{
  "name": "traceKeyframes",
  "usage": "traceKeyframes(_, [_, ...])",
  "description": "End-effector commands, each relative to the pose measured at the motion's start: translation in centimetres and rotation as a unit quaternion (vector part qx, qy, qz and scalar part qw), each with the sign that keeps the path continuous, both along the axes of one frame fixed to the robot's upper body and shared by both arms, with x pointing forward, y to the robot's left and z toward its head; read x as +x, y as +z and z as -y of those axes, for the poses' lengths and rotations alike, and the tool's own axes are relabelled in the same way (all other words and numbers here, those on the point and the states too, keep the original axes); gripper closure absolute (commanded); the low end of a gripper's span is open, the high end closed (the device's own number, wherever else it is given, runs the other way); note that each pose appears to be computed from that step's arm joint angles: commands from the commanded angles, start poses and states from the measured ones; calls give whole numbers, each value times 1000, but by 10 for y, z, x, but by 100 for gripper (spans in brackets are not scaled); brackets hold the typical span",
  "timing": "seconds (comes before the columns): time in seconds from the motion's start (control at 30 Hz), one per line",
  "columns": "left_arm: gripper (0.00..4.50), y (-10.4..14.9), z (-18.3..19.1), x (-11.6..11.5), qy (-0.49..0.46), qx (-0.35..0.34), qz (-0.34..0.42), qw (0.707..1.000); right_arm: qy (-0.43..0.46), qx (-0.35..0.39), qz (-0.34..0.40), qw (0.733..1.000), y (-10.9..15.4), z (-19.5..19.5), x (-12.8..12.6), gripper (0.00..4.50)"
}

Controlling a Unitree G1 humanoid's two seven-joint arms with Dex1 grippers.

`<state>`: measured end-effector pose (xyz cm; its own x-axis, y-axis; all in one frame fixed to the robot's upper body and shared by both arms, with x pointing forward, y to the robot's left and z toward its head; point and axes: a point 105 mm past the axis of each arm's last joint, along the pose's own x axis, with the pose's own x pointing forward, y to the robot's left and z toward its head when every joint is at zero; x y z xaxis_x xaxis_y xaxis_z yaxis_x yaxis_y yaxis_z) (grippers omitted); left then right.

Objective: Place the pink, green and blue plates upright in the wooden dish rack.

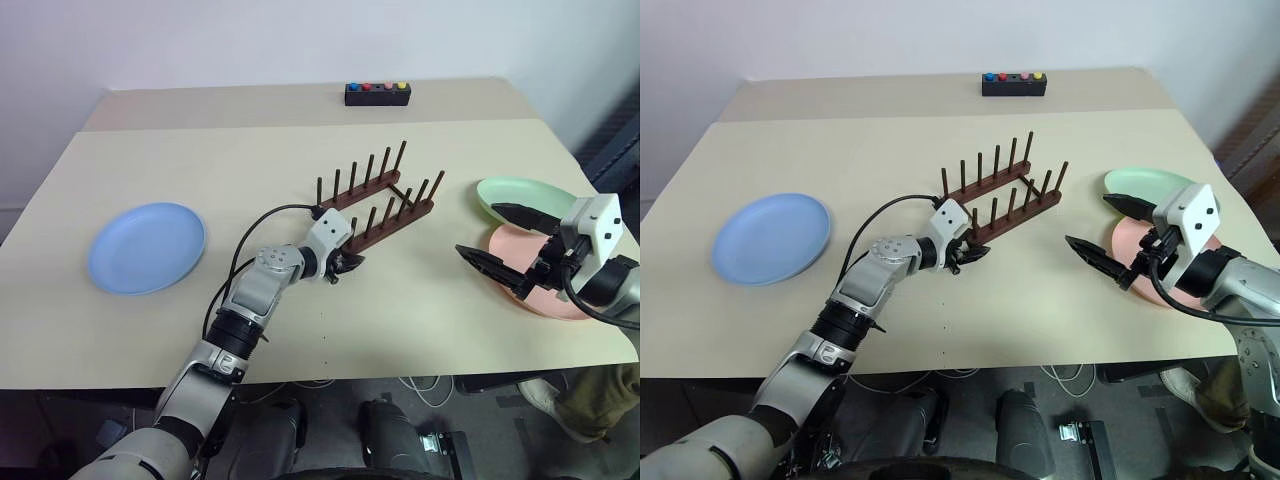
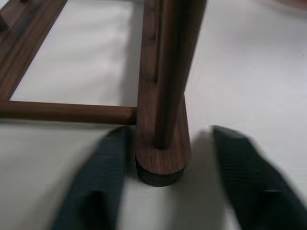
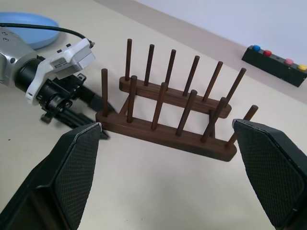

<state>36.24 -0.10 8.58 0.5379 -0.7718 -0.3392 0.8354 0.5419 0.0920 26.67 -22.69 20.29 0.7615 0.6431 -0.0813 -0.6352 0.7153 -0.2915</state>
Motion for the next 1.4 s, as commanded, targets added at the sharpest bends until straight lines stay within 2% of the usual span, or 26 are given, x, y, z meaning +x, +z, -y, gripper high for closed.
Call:
traceKeyframes(0.03, [372, -10, 2, -3, 4, 19, -10, 1000, -10, -7, 29, 1000, 12, 5, -3, 0])
traceKeyframes(0.37, [374, 2, 1, -1, -10, 1, 15, 1000, -14, -7, 36, 999, 13, 7, -2, 0])
traceKeyframes(0.47, [374, 25, -3, -4, -63, -40, 33, 997, -6, 13, 31, 999, 16, 10, -6, 0])
traceKeyframes(0.53, [374, 35, -9, -4, -93, -43, 60, 993, -1, 13, 15, 1000, 12, 15, -10, 0])
traceKeyframes(0.73, [374, 42, -21, -8, -151, -37, 89, 984, -5, 14, -31, 999, 5, 30, -20, 0])
traceKeyframes(0.87, [374, 41, -24, -22, -218, -29, 97, 971, -10, 4, -49, 999, 0, 37, -30, 0])
traceKeyframes(1.07, [374, 30, -28, -29, -255, -3, 88, 963, -19, 0, -58, 998, -5, 41, -38, 0])
traceKeyframes(1.4, [374, 17, -25, -18, -215, 15, 68, 974, -25, -5, -49, 998, -6, 38, -36, 0])
